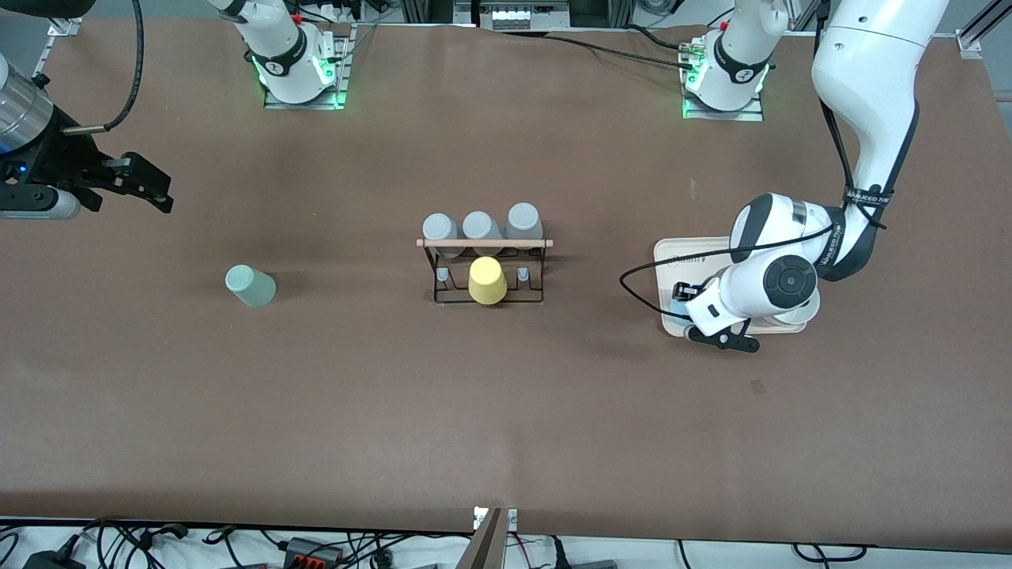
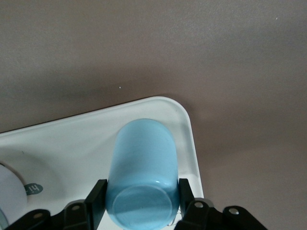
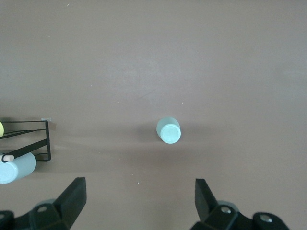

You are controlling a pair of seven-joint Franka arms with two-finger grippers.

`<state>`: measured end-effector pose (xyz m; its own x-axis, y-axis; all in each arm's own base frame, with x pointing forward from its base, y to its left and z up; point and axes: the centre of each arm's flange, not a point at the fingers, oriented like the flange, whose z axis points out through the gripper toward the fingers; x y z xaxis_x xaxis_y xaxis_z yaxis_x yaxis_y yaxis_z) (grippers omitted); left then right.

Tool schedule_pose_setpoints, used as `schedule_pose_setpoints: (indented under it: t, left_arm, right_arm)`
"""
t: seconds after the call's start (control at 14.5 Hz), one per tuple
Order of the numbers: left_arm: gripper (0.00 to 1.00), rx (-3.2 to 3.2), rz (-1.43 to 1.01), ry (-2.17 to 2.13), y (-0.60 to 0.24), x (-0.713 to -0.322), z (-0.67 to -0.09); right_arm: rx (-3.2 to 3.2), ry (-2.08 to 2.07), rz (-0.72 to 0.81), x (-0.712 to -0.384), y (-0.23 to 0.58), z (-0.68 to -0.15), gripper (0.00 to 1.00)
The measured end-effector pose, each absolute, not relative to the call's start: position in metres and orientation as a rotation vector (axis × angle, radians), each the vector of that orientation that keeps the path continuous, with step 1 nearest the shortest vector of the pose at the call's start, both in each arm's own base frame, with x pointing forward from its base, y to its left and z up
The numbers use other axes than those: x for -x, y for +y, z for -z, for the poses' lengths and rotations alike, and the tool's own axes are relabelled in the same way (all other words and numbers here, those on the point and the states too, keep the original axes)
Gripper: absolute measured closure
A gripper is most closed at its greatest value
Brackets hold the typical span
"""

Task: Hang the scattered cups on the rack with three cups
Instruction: 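Lift the light blue cup and carry it to the rack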

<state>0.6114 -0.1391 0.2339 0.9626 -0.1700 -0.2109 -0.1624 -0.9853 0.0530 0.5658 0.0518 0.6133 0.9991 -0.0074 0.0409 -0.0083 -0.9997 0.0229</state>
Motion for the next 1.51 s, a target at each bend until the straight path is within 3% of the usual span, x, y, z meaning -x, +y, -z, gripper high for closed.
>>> schedule_pose_setpoints:
  t: [0.21, 0.41, 0.69, 1.17, 1.51]
  left_arm:
    - [0.36, -3.075, 0.284, -0.286, -0.150, -0.616, -0.258]
    - [0.36, -3.063, 0.304, -0.314, -0.189, -0.626, -0.323]
    - [0.36, -2.881, 0.334, 0.034, -0.240, -0.630, -0.392]
    - [0.36, -2.638, 0.466, 0.394, -0.321, -0.615, -0.419]
    - [0.36, -2.630, 0.444, 0.450, -0.378, -0.609, -0.399]
  right_arm:
    - [-3.118, -0.012, -0.066, -0.566, 0.052, -0.614, 0.00]
    - [-3.118, -0.012, -0.067, -0.565, 0.052, -0.614, 0.00]
    - [-3.118, -0.012, -0.068, -0.565, 0.052, -0.614, 0.00]
    - [-3.118, -0.015, -0.068, -0.566, 0.051, -0.614, 0.00]
    - [-3.118, -0.026, -0.070, -0.566, 0.047, -0.615, 0.00]
